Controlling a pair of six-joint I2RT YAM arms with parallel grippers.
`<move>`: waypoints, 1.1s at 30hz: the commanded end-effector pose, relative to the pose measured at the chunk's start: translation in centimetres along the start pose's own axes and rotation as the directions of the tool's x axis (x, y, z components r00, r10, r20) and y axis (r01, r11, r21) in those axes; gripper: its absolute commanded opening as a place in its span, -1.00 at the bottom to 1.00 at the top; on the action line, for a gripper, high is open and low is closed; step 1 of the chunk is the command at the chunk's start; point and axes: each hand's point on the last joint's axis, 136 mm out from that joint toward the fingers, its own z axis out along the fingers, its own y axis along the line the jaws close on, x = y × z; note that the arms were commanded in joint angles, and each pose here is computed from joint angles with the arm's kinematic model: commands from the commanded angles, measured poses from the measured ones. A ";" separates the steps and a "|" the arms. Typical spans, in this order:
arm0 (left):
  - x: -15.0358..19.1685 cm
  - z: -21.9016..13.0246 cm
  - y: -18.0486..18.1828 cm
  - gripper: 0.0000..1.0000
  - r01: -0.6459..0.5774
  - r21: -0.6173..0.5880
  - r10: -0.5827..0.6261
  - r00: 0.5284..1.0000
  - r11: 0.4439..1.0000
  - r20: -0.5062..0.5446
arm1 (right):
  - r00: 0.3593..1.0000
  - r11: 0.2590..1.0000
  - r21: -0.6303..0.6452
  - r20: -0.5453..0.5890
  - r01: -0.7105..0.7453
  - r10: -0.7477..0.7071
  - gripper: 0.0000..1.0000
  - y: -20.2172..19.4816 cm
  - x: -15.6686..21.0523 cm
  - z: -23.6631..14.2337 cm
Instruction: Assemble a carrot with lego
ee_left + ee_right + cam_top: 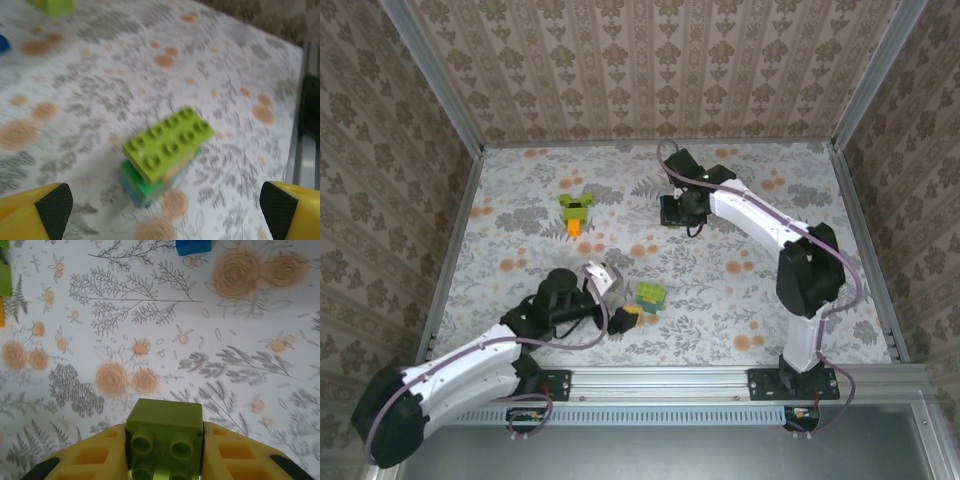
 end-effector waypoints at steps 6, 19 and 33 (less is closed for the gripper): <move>-2.3 0.6 -3.5 1.00 -0.313 0.099 0.298 0.944 0.945 0.138 | 0.998 0.999 0.042 0.056 0.022 -0.024 -0.36 -3.0 1.9 -4.2; -2.2 2.7 -0.4 1.00 -0.360 0.003 0.359 0.930 0.933 0.080 | 0.998 0.999 0.049 0.065 0.024 -0.027 -0.36 -4.5 2.9 -5.1; -2.9 2.3 0.8 1.00 -0.340 -0.032 0.342 0.935 0.940 0.092 | 0.999 0.998 0.060 0.020 0.034 -0.035 -0.37 -4.8 3.5 -2.8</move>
